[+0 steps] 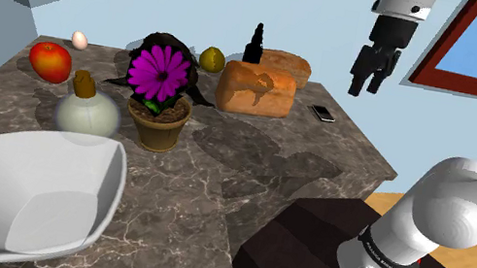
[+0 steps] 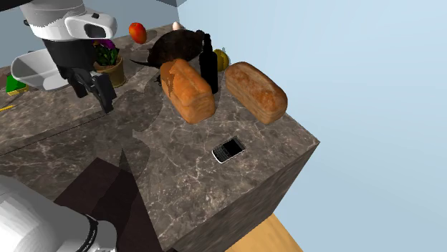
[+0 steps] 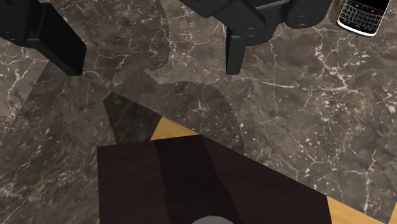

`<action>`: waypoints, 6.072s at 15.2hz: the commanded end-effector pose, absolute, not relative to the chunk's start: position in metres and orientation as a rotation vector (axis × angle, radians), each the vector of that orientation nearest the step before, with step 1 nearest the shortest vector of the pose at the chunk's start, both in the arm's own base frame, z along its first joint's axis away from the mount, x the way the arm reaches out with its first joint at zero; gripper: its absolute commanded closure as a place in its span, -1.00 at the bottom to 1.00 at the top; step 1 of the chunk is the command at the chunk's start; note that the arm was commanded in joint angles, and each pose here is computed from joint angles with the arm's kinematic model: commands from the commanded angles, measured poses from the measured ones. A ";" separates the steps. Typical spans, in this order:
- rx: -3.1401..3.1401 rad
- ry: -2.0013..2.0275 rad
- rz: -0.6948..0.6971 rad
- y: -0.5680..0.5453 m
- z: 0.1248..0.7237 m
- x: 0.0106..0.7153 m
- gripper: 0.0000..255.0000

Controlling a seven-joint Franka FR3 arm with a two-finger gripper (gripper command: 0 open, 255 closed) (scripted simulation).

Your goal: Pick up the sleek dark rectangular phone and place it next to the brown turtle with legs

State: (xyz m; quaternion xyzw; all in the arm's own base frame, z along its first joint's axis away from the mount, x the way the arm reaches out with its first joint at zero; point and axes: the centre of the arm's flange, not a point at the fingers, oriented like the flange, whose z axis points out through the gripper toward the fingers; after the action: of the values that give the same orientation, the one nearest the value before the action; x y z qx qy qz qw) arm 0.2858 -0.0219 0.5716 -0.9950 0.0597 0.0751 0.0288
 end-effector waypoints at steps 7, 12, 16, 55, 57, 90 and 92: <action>-3.065 0.277 0.190 -0.078 0.529 0.318 -1.00; -3.058 0.355 0.155 -0.127 0.495 0.343 -1.00; -3.051 0.417 0.127 -0.166 0.468 0.361 -1.00; -3.011 0.646 0.022 -0.319 0.331 0.420 1.00; -3.011 0.646 0.022 -0.320 0.331 0.420 1.00; -3.011 0.646 0.022 -0.320 0.505 0.420 1.00; -3.011 0.646 0.022 -0.320 0.515 0.420 1.00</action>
State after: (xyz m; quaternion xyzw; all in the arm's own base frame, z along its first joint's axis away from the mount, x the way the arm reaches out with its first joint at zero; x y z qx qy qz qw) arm 0.4199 -0.3191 0.5097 -0.9773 0.2096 0.0070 0.0309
